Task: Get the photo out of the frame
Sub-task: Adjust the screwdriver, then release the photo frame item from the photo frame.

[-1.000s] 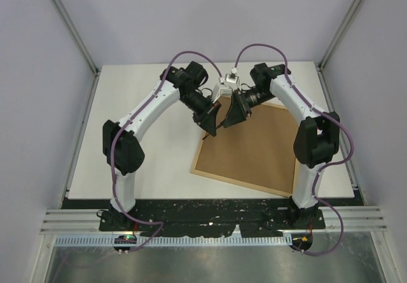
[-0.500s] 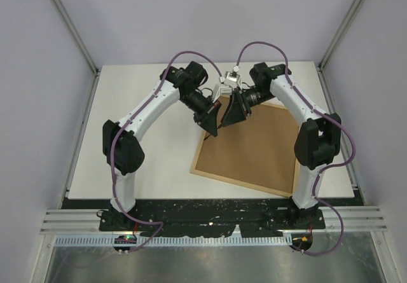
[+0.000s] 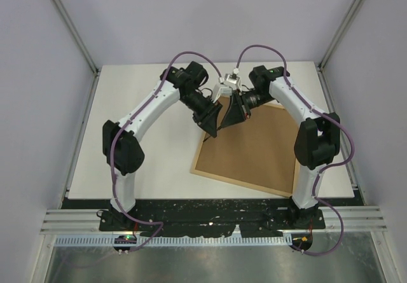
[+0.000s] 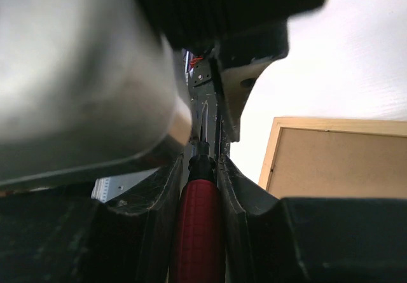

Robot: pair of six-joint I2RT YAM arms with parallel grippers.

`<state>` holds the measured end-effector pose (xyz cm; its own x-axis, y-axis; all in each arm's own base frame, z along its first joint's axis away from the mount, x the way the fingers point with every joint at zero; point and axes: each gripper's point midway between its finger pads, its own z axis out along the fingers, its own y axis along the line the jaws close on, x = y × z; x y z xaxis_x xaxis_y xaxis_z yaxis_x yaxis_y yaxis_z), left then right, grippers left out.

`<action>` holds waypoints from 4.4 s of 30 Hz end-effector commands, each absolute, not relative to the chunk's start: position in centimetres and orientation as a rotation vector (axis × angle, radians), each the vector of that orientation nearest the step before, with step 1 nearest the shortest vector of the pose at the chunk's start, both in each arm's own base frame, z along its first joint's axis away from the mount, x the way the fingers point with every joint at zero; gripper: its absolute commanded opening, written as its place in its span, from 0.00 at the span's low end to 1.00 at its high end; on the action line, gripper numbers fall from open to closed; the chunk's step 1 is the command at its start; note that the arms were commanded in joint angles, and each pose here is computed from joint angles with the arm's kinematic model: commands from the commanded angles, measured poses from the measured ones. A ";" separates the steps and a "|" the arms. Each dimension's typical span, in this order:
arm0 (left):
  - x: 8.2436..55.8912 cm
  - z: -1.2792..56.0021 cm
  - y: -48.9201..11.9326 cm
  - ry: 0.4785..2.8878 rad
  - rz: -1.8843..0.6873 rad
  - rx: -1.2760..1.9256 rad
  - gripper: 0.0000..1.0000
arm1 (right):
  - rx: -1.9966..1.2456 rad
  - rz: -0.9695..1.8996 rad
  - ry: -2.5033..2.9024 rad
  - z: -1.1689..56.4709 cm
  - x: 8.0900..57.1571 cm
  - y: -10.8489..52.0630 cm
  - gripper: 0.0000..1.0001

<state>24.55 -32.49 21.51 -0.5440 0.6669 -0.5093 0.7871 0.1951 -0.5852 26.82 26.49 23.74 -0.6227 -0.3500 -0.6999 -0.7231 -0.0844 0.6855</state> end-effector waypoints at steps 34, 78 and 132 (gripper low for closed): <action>38.7 9.4 -24.8 2.698 -1.095 0.506 0.63 | -0.387 1.249 1.943 10.6 37.3 22.5 0.08; 35.7 3.2 -29.1 2.907 -1.034 0.488 0.26 | -0.252 1.484 2.022 5.1 37.4 23.2 0.08; 33.5 3.3 -31.0 2.924 -1.047 0.561 0.18 | -0.363 1.367 2.009 8.6 39.4 28.4 0.08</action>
<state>35.19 -28.38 2.88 -0.9535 0.2844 -0.0997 0.2876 0.7597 -0.5832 40.37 24.51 6.98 -0.7617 0.2274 -0.6067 -0.5060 0.3761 0.7762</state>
